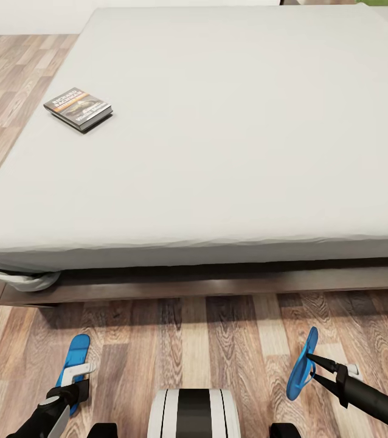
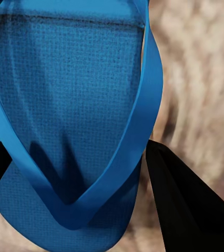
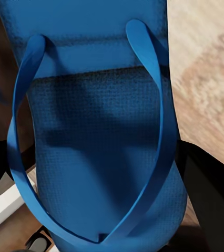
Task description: In the bedroom, move the book from the bed onto either nightstand, and place the two sandals side by side next to the bed.
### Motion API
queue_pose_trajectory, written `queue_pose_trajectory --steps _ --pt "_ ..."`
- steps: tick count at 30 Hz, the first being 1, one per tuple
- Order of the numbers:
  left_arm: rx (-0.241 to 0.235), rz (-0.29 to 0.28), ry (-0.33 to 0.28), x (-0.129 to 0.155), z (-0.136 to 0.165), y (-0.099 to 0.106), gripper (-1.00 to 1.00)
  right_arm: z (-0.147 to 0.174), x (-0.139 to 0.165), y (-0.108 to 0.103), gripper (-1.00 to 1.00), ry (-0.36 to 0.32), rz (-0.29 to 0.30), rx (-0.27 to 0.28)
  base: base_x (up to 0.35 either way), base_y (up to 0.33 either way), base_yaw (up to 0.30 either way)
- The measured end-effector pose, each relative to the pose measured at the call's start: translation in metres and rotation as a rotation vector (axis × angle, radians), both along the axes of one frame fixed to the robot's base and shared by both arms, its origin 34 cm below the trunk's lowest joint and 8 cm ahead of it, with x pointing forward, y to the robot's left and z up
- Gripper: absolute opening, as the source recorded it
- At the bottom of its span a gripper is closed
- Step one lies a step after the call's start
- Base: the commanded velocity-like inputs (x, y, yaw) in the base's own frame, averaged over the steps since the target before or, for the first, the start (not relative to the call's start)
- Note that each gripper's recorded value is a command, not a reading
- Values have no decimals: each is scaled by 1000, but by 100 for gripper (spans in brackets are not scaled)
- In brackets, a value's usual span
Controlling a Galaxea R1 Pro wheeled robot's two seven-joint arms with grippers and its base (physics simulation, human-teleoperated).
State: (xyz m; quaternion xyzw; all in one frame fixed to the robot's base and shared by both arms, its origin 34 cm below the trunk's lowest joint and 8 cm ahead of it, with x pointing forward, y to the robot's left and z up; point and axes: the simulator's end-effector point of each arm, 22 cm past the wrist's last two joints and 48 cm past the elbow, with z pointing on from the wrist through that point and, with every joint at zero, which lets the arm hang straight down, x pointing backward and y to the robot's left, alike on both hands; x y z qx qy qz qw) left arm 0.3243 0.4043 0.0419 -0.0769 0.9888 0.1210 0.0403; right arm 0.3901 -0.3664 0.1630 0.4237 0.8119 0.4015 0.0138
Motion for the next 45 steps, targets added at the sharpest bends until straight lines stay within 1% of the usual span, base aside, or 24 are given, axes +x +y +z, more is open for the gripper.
queue_pose_trajectory --steps 13,14,34,45 --pt "0 0 0 0 0 0 -100 1 1 1 -100 -3 -2 4 0 0 0" --pt "0 0 0 0 0 0 100 1 0 1 -100 -3 -2 3 0 0 0" --pt "-1 0 0 0 0 0 100 1 1 1 -100 -3 -2 4 0 0 0" --pt "-1 -1 -43 20 12 0 100 16 16 1 -100 -49 -3 4 0 0 0"
